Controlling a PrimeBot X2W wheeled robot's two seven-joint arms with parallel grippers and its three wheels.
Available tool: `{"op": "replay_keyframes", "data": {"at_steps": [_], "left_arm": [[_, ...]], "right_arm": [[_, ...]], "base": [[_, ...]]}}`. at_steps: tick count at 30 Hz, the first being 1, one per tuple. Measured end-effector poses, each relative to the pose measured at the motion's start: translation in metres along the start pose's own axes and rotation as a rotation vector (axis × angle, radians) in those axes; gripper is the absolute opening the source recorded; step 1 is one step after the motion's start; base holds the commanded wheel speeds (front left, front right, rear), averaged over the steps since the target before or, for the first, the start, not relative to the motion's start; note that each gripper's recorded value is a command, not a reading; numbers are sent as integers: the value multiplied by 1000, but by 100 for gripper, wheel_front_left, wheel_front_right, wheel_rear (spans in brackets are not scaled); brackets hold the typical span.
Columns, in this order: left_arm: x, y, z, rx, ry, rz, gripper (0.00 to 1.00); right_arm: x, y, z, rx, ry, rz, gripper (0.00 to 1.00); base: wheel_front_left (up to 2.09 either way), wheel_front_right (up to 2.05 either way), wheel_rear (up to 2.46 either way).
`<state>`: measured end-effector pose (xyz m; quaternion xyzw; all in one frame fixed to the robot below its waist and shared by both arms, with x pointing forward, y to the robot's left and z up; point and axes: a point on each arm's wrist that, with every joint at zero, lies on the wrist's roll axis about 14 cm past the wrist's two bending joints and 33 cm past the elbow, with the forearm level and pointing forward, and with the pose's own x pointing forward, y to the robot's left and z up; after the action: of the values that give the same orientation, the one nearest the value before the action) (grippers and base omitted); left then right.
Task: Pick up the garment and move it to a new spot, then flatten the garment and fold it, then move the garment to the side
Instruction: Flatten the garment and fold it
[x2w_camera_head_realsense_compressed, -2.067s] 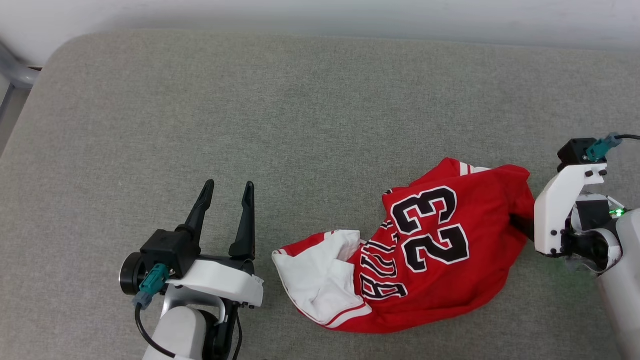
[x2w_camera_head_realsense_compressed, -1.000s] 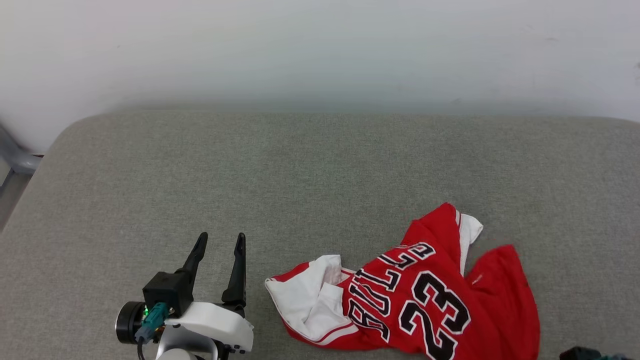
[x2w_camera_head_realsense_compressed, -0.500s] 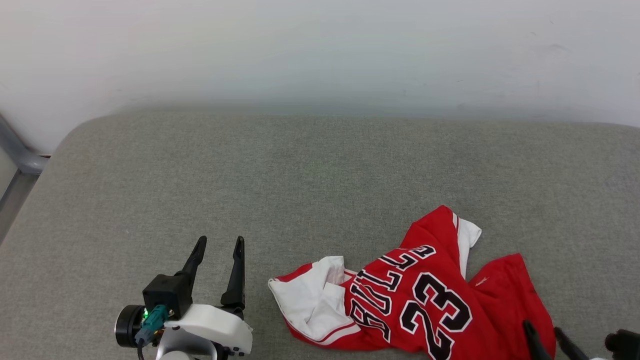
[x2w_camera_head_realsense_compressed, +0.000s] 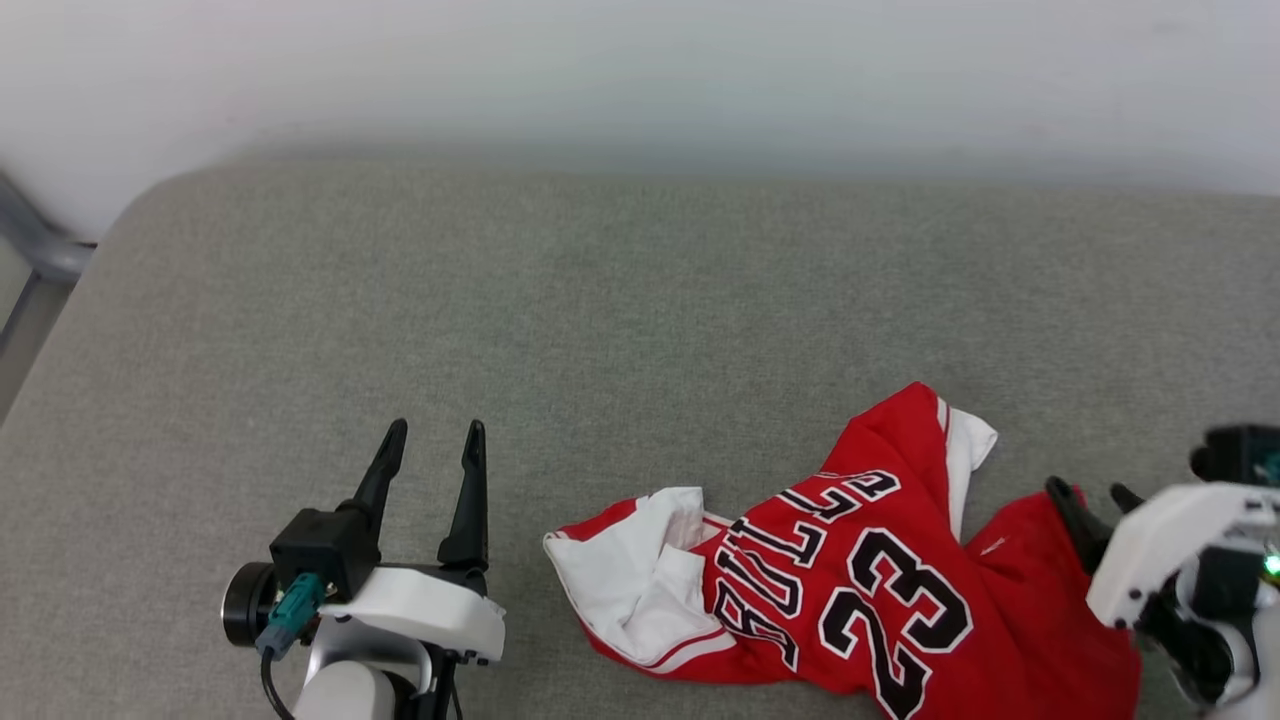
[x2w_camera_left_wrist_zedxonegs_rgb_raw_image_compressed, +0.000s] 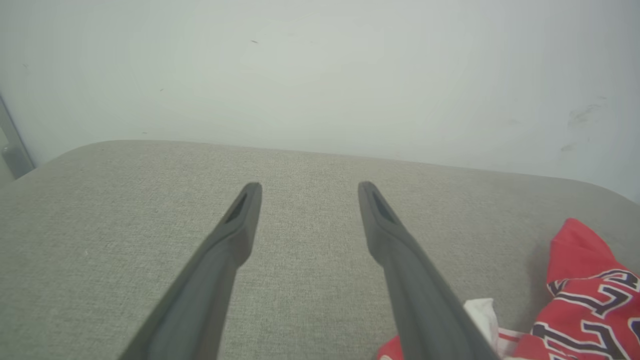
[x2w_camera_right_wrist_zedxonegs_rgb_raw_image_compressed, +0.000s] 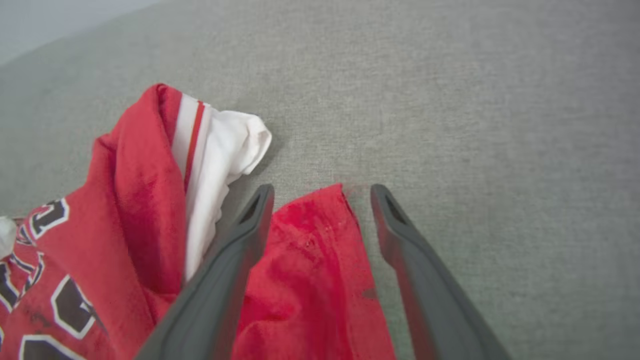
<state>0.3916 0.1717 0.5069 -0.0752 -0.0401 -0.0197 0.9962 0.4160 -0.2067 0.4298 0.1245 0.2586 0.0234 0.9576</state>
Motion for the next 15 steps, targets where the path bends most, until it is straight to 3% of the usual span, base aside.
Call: {"op": "replay_keyframes", "data": {"at_steps": [9,15], "left_arm": [[17,8,-8,-1,15,16,100],[21,19,-17,-10,38,53,100]], "right_arm": [[56,42,-9,-204,324,120,100],[75,45,-36,-319,516,135,100]], "base": [[0,0,0],[0,0,0]]}}
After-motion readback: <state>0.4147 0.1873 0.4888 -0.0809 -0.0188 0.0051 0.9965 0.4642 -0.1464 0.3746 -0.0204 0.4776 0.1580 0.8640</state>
